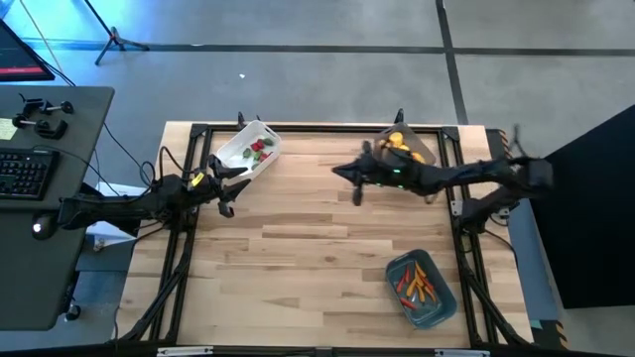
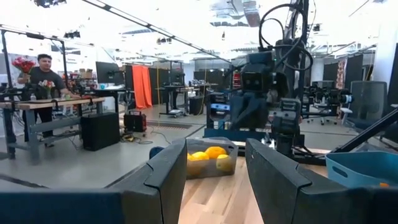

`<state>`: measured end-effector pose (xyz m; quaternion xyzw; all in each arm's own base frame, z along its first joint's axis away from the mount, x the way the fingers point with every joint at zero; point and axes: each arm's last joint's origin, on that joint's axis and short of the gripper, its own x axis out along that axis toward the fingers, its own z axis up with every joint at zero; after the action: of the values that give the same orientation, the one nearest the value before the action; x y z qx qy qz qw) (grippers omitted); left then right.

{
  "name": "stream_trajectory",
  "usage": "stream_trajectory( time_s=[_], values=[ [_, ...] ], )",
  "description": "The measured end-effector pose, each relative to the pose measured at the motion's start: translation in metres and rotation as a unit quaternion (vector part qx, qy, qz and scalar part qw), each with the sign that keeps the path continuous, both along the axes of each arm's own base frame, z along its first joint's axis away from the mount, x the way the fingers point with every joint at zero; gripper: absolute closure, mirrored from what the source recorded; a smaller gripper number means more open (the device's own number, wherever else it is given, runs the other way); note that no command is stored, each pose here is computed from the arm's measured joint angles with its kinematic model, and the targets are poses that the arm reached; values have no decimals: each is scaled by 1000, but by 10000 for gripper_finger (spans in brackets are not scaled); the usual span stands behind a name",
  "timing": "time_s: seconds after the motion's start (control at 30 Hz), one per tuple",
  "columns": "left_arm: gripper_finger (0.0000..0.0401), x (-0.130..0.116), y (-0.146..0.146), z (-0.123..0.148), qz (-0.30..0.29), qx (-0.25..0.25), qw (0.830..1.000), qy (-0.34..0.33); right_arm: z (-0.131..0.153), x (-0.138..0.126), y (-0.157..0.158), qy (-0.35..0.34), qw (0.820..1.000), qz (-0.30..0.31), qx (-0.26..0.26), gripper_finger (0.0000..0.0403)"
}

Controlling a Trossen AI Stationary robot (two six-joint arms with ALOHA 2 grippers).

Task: Sort produce into baskets
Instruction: Return to Home Position

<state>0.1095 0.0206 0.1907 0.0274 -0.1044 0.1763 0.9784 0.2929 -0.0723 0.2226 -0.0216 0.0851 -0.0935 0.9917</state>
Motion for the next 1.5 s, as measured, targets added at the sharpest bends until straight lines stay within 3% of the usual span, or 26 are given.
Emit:
stream_trajectory(
  time_s=[0.37, 0.57, 0.7, 1.0, 1.23, 1.5],
  values=[
    [249, -1, 2, -1, 43, 11, 999, 12, -9, -99, 21, -57, 997, -43, -5, 403],
    [253, 0, 2, -4, 44, 9, 999, 26, -20, -136, 30, -98, 993, -61, -11, 403],
    [284, 0, 3, -8, 49, -3, 998, 46, -28, -156, 35, -129, 990, -61, -13, 403],
    [393, 0, 4, -11, 72, -8, 995, 63, -34, -185, 42, -145, 987, -67, -7, 403],
    [399, -4, 4, -12, 82, -7, 995, 65, -34, -203, 47, -161, 985, -65, -10, 403],
    [400, -17, 3, -16, 87, -23, 994, 64, -37, -202, 46, -175, 981, -82, -32, 403]
  ],
)
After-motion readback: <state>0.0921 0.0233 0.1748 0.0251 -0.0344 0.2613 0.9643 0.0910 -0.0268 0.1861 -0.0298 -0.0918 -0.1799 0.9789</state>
